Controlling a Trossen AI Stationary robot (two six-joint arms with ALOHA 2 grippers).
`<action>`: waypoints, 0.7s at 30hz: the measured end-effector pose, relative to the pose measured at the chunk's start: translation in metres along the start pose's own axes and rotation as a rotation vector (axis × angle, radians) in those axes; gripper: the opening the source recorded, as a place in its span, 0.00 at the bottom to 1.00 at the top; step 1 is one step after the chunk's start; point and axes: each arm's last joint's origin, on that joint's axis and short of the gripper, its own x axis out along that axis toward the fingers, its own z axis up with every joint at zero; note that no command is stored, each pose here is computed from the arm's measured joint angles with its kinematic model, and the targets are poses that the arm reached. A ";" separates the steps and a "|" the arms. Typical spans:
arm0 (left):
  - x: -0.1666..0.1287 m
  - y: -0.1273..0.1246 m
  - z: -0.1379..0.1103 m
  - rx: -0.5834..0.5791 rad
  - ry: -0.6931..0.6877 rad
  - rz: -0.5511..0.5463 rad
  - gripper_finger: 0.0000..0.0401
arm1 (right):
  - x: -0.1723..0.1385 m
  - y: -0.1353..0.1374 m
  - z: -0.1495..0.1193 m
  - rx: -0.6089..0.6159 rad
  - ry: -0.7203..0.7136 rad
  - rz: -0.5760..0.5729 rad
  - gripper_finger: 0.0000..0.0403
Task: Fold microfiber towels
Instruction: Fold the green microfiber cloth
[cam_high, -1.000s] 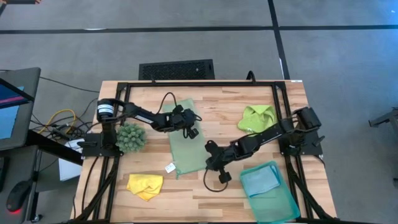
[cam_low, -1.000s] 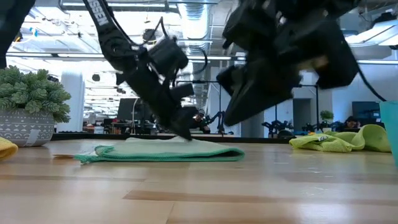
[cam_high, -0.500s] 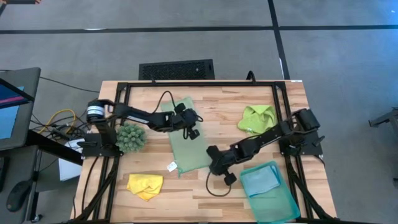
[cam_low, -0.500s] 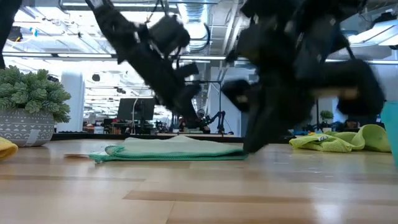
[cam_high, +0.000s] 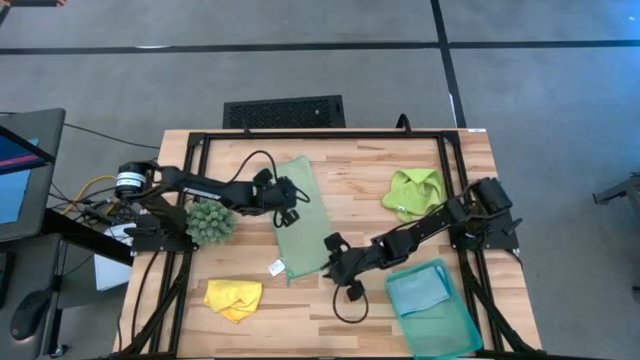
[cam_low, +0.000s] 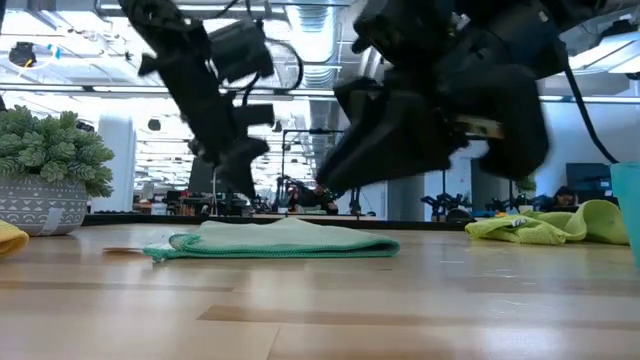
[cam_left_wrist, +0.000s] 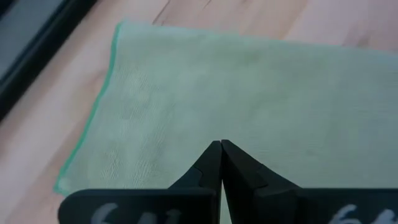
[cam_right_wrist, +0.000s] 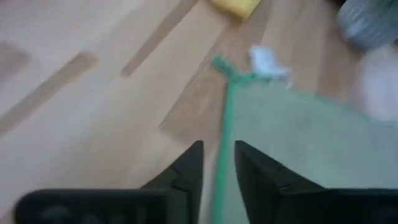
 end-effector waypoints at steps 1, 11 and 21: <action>0.005 0.002 -0.003 -0.012 0.004 0.000 0.00 | 0.000 -0.001 0.001 -0.018 -0.013 -0.007 0.33; 0.016 0.013 -0.005 -0.069 -0.010 -0.012 0.00 | 0.040 -0.023 -0.018 0.003 0.082 -0.044 0.45; 0.016 0.013 -0.004 -0.072 -0.021 -0.021 0.00 | 0.040 -0.027 -0.017 0.023 0.082 0.009 0.37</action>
